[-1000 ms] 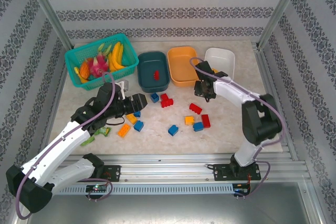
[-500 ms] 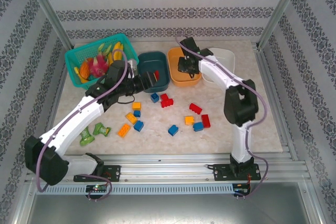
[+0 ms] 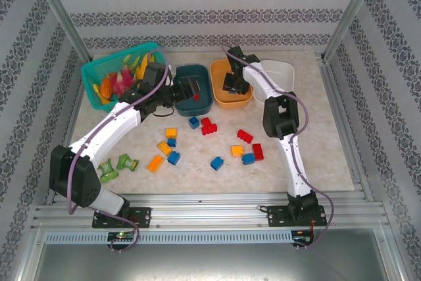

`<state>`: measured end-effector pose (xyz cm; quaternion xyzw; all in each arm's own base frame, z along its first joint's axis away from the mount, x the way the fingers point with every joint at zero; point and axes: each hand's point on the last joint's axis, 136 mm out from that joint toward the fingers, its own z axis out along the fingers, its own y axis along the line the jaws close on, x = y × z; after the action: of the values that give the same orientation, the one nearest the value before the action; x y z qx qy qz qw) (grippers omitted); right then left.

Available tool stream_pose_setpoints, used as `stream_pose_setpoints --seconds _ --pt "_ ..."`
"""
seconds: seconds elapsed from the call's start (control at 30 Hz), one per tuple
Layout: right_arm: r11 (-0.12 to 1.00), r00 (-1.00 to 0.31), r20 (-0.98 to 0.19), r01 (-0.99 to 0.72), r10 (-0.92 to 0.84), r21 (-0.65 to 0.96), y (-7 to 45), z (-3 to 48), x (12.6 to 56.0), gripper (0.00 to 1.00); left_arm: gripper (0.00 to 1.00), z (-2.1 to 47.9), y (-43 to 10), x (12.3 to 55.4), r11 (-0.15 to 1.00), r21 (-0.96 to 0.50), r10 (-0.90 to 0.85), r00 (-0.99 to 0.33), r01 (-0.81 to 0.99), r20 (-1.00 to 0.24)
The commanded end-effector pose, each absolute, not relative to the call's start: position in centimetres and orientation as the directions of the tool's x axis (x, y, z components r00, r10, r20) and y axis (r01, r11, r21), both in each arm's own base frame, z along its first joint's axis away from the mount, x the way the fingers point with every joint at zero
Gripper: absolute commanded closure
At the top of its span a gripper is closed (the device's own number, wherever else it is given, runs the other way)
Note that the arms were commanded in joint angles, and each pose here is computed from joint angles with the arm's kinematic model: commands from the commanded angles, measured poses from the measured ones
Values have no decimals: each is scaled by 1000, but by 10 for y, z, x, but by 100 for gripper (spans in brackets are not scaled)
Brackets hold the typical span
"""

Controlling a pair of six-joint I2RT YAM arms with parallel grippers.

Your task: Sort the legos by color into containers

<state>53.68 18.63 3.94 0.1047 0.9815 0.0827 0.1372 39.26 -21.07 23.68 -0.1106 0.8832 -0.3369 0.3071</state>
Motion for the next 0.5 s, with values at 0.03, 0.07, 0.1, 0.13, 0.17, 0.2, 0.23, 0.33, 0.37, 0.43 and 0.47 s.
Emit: stream_pose_setpoints --seconds 0.03,0.07,0.1,0.13,0.17,0.2,0.23,0.33,0.37,0.43,0.47 --pt "962 -919 -331 139 213 234 189 110 529 36 21 258 -209 395 736 -674 -401 -760 64 -511" --pt "962 -911 -355 129 211 240 189 126 527 36 21 258 -207 392 737 -674 -402 -762 60 -508" --pt "962 -902 -378 120 209 246 188 140 526 36 21 258 -206 389 737 -673 -402 -763 58 -506" --pt "961 -891 -405 106 205 254 189 156 523 36 21 258 -205 385 739 -671 -401 -765 55 -505" --pt "960 -878 -434 90 202 263 189 175 520 36 21 258 -202 381 742 -668 -402 -765 50 -503" --pt "960 -869 -453 80 198 267 189 186 517 36 21 257 -200 377 745 -665 -403 -767 42 -500" --pt "960 -856 -480 65 195 274 190 202 512 36 21 257 -197 373 750 -661 -401 -768 37 -499" --pt "959 -822 -543 12 170 282 194 242 491 37 22 257 -190 360 763 -646 -394 -777 21 -490" --pt "957 -809 -565 -11 161 289 197 255 481 36 22 256 -187 355 770 -638 -393 -780 11 -487" --pt "951 -792 -591 -44 154 306 202 270 461 37 22 254 -180 346 782 -623 -392 -786 -11 -478" --pt "947 -785 -601 -63 149 316 205 275 452 37 22 253 -178 341 788 -616 -389 -789 -17 -475"
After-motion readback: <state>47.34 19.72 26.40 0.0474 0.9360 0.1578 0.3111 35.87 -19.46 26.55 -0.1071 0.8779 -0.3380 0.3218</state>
